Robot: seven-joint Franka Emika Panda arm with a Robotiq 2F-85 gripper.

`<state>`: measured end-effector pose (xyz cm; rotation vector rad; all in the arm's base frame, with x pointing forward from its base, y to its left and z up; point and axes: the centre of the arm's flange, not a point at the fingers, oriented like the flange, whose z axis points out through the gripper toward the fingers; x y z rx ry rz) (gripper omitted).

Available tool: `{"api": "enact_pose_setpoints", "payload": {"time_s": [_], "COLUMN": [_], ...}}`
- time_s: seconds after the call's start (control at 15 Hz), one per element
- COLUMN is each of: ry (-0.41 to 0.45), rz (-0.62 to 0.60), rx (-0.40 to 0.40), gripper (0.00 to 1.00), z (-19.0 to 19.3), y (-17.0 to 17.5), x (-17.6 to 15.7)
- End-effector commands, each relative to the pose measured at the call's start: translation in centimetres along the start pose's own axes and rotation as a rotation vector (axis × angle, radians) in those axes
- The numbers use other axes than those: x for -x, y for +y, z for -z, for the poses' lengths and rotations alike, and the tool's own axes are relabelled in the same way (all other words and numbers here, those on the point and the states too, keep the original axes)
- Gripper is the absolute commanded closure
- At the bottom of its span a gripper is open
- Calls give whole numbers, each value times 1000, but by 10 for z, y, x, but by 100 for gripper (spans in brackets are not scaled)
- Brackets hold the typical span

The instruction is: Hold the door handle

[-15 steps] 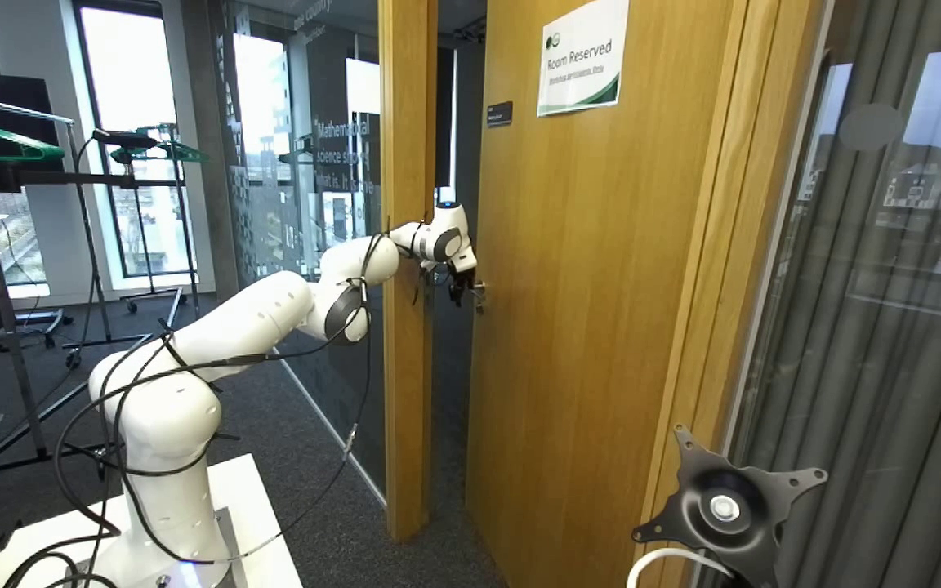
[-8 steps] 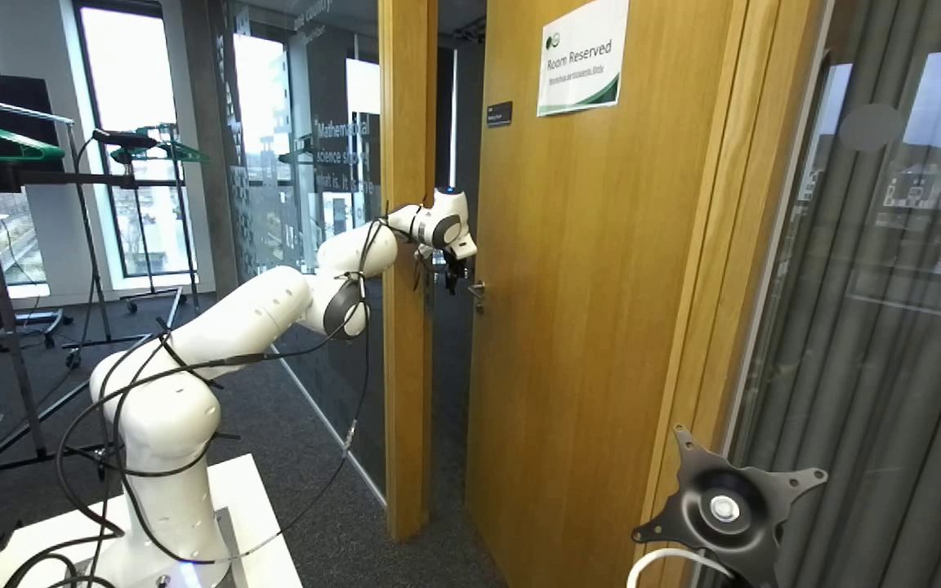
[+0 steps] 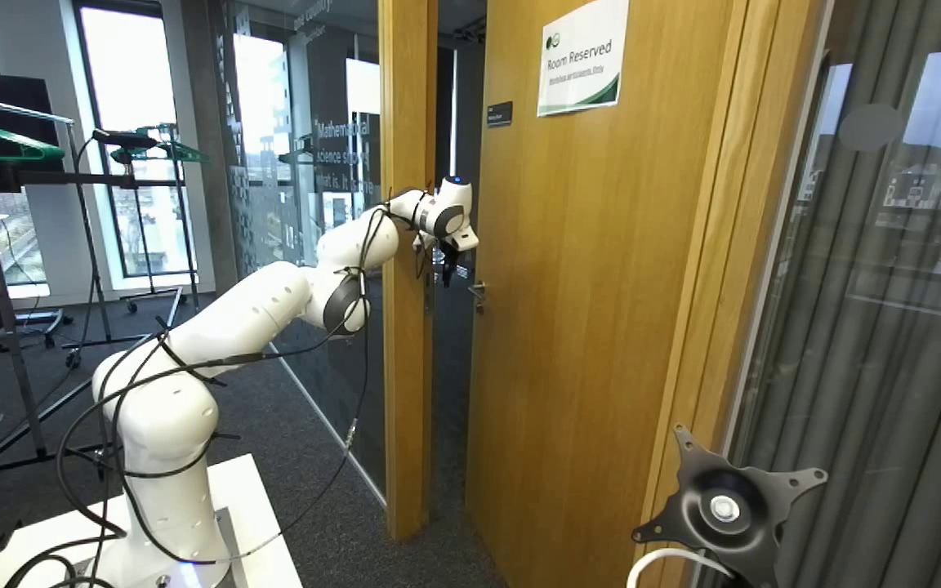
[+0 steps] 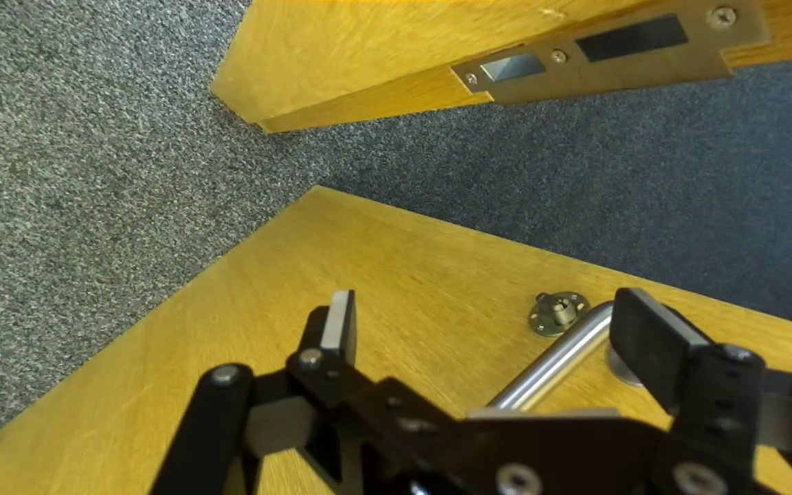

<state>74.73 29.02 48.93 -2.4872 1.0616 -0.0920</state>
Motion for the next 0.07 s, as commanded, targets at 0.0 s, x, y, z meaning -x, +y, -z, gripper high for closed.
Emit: {"api": "enact_pose_setpoints", "payload": {"time_s": [0.0], "ry": [-1], "rz": [0], "rx": [1], "gripper": [0], "z": [0], "y": [0], "x": [0]}}
